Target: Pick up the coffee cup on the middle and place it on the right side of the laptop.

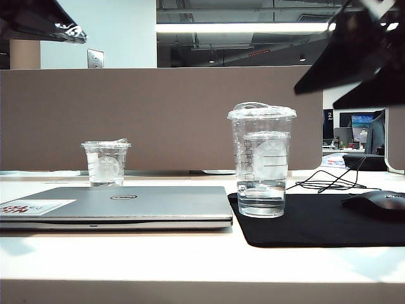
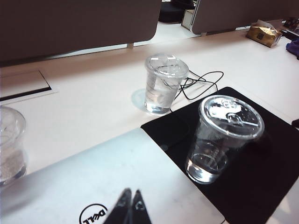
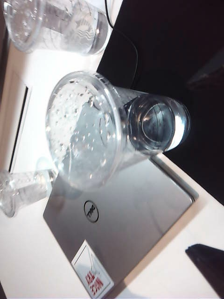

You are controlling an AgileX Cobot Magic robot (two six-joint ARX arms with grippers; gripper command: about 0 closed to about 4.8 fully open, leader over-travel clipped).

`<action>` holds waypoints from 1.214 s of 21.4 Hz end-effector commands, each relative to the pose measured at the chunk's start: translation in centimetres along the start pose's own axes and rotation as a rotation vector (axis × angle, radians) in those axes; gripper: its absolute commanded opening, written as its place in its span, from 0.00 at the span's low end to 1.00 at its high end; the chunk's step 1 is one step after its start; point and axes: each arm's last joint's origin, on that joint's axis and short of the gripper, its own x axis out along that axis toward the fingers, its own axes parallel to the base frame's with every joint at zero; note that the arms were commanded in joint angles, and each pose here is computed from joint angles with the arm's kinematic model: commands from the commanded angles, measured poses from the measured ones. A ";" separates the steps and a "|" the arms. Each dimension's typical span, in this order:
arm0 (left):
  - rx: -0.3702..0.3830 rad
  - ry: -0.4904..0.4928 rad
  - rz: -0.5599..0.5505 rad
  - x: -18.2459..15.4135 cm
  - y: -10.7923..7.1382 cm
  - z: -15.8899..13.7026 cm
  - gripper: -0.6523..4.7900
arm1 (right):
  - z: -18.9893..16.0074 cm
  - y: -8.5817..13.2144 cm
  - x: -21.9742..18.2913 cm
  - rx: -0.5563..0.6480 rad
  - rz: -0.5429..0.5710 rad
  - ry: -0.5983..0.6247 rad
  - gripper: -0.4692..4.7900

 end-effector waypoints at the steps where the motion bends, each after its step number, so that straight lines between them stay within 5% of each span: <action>1: 0.013 -0.030 0.005 -1.3 -0.6 -0.9 0.11 | 0.4 0.7 -1.9 0.006 -0.002 -0.009 0.94; 4: 0.023 -0.048 0.005 -2.7 -1.5 -2.5 0.11 | 0.7 1.4 -3.9 0.010 -0.003 -0.033 0.37; 6: 0.035 -0.068 0.006 -3.6 -2.0 -3.4 0.11 | 1.0 1.8 -4.9 -0.007 -0.004 -0.079 0.07; 13: 0.045 -0.113 0.069 -6.2 -2.5 -6.7 0.11 | 1.6 2.0 -6.2 -0.003 -0.083 -0.156 0.07; 19: 0.042 -0.157 0.267 -7.7 -1.9 -9.2 0.11 | 1.8 2.4 -7.1 -0.017 -0.080 -0.199 0.07; 26: 0.063 -0.212 0.366 -8.4 -2.1 -9.2 0.11 | 2.2 2.9 -8.4 -0.044 -0.055 -0.271 0.07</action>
